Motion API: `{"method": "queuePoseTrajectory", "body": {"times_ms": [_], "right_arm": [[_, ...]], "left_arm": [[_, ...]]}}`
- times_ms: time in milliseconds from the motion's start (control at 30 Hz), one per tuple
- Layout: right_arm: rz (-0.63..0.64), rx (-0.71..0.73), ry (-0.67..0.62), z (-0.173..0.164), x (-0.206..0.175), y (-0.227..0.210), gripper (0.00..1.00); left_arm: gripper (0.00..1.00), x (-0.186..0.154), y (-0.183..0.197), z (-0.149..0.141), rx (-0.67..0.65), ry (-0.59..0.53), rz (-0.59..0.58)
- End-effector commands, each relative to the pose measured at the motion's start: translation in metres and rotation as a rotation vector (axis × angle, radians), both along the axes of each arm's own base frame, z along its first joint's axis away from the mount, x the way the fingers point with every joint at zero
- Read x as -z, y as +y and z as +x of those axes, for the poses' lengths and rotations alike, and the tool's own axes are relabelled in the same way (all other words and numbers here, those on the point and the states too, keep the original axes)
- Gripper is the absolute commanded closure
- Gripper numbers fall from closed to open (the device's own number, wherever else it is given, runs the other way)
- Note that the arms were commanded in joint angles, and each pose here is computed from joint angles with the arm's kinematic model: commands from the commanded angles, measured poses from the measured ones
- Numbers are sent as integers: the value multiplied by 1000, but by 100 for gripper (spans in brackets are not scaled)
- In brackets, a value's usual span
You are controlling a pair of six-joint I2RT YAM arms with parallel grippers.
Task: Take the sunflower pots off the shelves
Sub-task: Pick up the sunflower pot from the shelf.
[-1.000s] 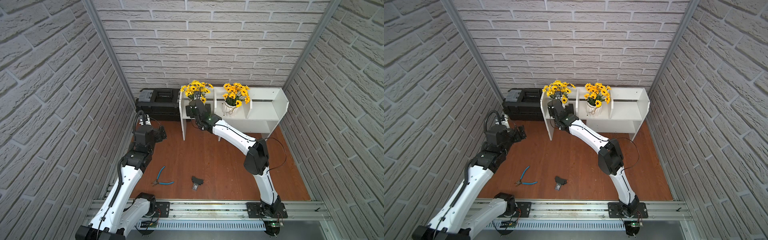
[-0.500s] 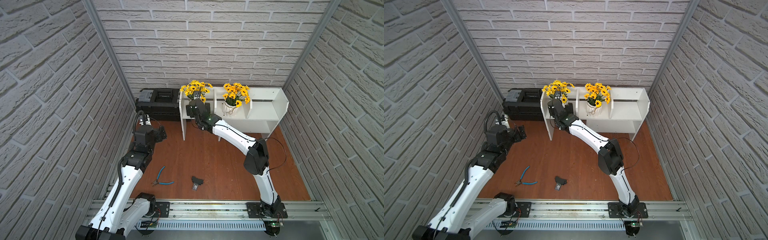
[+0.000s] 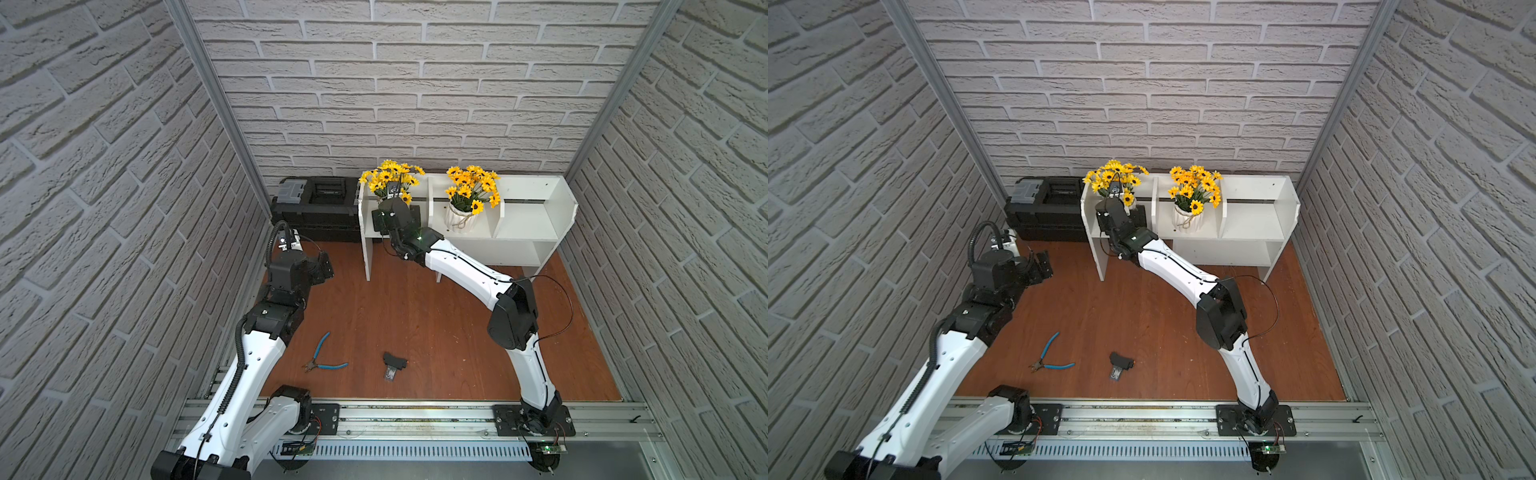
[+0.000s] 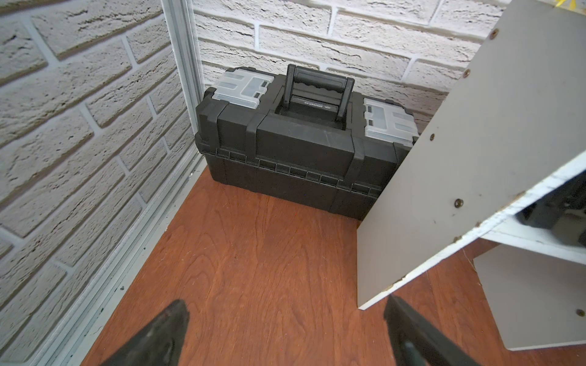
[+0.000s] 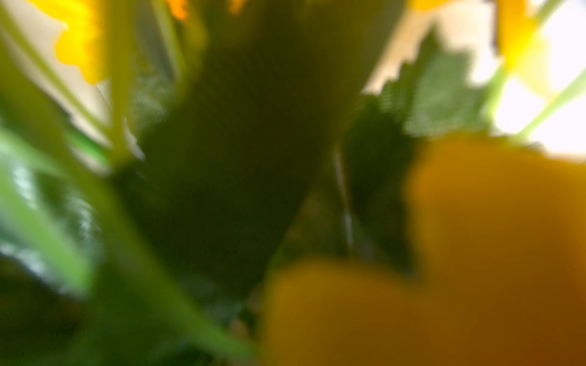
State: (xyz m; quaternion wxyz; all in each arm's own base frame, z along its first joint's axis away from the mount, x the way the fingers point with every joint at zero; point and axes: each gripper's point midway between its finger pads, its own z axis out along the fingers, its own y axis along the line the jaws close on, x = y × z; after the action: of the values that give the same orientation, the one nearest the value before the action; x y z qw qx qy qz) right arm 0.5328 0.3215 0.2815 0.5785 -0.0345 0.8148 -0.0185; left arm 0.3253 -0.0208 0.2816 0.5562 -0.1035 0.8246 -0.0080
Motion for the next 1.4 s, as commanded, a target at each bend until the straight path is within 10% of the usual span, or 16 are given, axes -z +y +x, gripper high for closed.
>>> {"method": "queuePoseTrajectory", "body": {"times_ms": [0, 700, 1367], "right_arm": [[41, -18, -49, -5, -32, -5, 79], [91, -193, -99, -64, -134, -22, 83], [108, -853, 60, -204, -103, 6, 81]], "left_arm": [[2, -5, 0, 3, -3, -35, 11], [2, -7, 1, 2, -4, -38, 15], [2, -7, 1, 2, -2, -39, 17]]}}
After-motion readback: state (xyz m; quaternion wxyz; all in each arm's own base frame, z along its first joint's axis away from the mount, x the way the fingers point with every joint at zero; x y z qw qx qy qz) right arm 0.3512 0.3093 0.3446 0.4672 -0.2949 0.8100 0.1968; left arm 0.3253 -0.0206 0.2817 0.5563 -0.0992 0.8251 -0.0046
